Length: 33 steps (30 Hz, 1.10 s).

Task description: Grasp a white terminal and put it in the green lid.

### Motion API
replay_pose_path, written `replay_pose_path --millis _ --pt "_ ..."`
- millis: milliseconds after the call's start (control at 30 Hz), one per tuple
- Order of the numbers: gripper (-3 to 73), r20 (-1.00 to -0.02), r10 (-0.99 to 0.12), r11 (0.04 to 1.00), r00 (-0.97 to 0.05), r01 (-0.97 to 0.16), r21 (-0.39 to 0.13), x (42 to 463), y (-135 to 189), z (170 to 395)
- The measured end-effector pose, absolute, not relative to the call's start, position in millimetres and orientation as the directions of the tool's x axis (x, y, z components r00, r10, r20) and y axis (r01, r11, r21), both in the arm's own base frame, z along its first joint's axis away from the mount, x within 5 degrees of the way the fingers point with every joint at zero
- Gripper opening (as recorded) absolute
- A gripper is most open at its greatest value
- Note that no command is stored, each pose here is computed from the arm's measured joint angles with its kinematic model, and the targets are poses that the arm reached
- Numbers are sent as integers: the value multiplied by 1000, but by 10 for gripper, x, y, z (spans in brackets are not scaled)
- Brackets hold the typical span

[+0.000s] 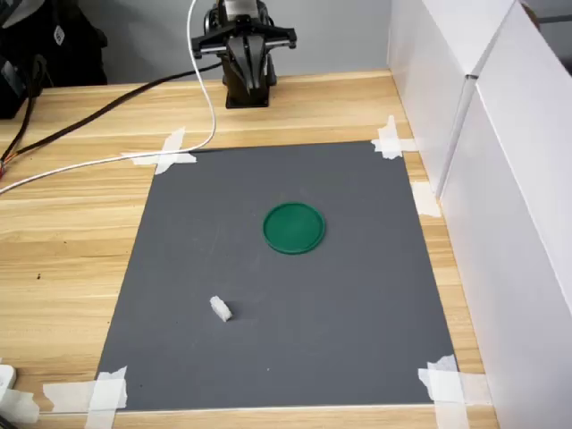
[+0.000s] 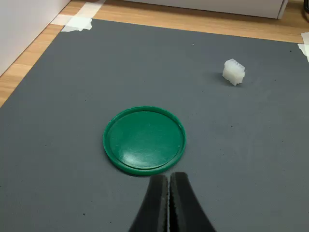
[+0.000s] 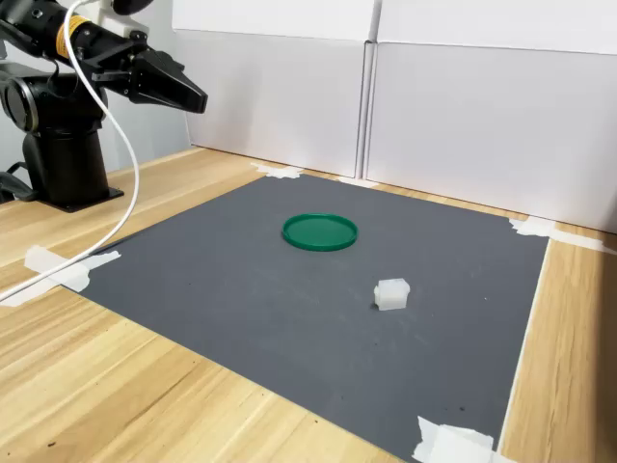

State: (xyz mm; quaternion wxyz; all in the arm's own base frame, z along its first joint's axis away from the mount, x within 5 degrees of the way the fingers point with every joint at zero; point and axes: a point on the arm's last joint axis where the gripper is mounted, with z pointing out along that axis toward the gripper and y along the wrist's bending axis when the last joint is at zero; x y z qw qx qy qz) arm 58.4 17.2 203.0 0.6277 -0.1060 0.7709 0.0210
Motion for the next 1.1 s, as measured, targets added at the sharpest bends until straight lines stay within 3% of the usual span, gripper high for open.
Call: replay_pose_path --millis 767,1100 --pt "-17 -965 -138 977 -223 -193 -95 620 169 2041" --pt "-17 -932 -155 975 -326 -204 -90 988 136 2516"
